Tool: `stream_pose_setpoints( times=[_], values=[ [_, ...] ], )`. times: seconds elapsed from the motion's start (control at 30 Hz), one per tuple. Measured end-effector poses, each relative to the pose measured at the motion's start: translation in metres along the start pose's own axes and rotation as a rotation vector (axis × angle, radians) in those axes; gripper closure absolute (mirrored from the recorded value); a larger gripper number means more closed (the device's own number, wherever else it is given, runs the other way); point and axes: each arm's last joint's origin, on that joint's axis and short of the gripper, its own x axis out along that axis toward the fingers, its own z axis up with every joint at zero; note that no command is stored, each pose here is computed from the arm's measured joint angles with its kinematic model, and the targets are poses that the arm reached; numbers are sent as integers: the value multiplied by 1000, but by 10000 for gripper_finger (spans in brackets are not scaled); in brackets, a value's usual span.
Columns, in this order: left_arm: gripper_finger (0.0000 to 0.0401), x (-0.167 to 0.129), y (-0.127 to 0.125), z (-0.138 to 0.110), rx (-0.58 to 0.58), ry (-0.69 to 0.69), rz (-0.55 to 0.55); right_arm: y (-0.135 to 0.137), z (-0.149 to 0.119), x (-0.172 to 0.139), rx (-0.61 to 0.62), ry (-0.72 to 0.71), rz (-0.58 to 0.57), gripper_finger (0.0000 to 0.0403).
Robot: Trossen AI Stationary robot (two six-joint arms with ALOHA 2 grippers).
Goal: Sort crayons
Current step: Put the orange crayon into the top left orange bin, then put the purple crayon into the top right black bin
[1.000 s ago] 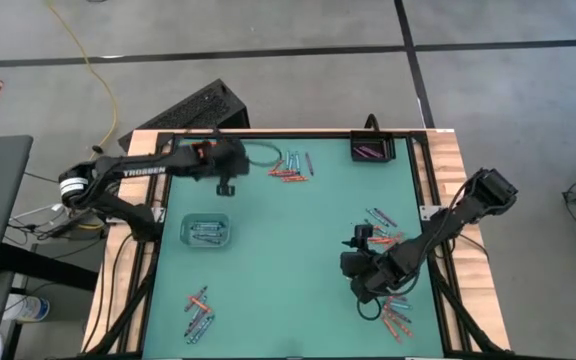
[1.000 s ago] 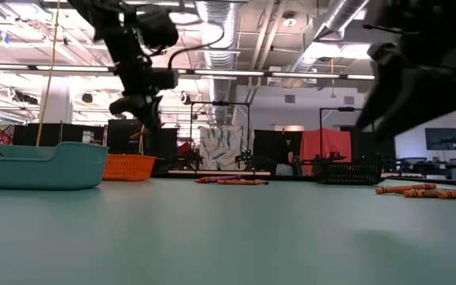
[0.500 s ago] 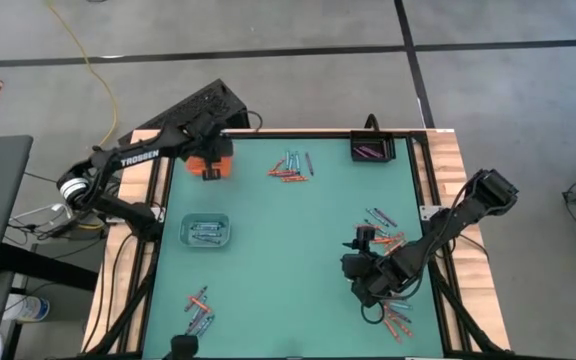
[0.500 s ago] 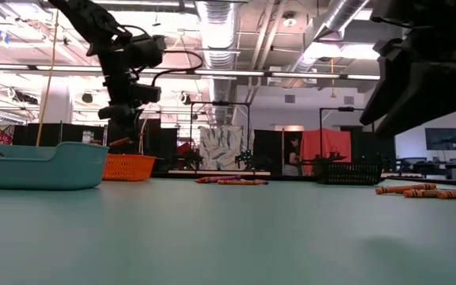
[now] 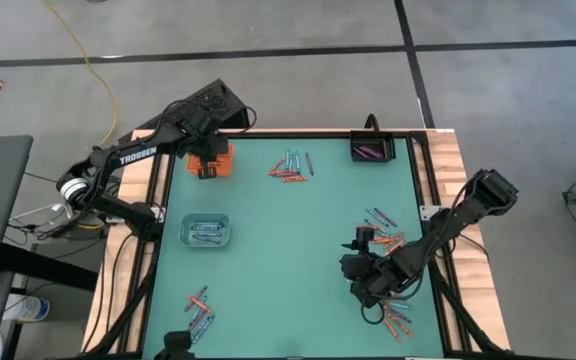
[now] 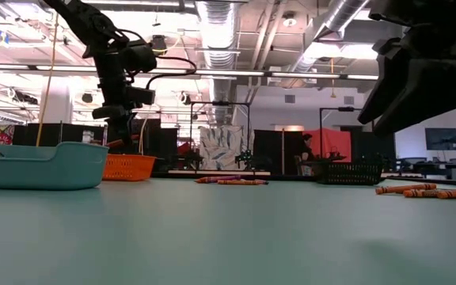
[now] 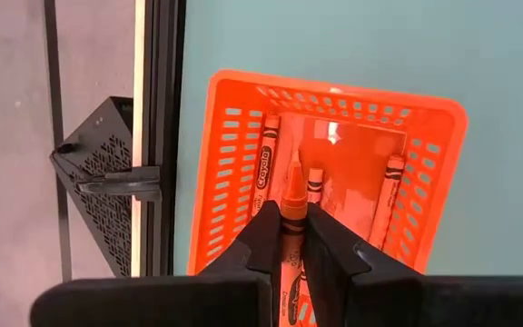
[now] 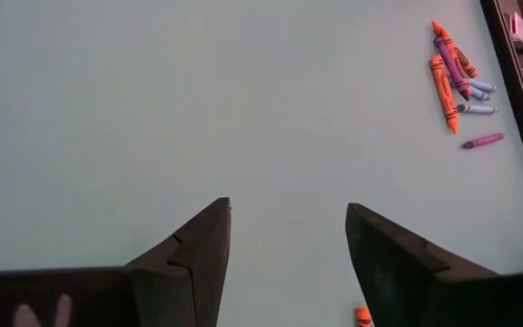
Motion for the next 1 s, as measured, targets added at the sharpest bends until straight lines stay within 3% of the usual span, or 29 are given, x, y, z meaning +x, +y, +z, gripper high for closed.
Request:
stream_pose_setpoints(
  times=[0.47,0.63,1.0],
  values=[
    [298,5,-5,-3,-28,-6,-17,0,0,0,10,2,-1,185],
    [288,4,-4,2,-64,-40,7,-2,-1,2,6,14,-11,185],
    [286,-16,-22,47,-42,-232,3,-29,5,18,-19,77,-75,185]
  ],
)
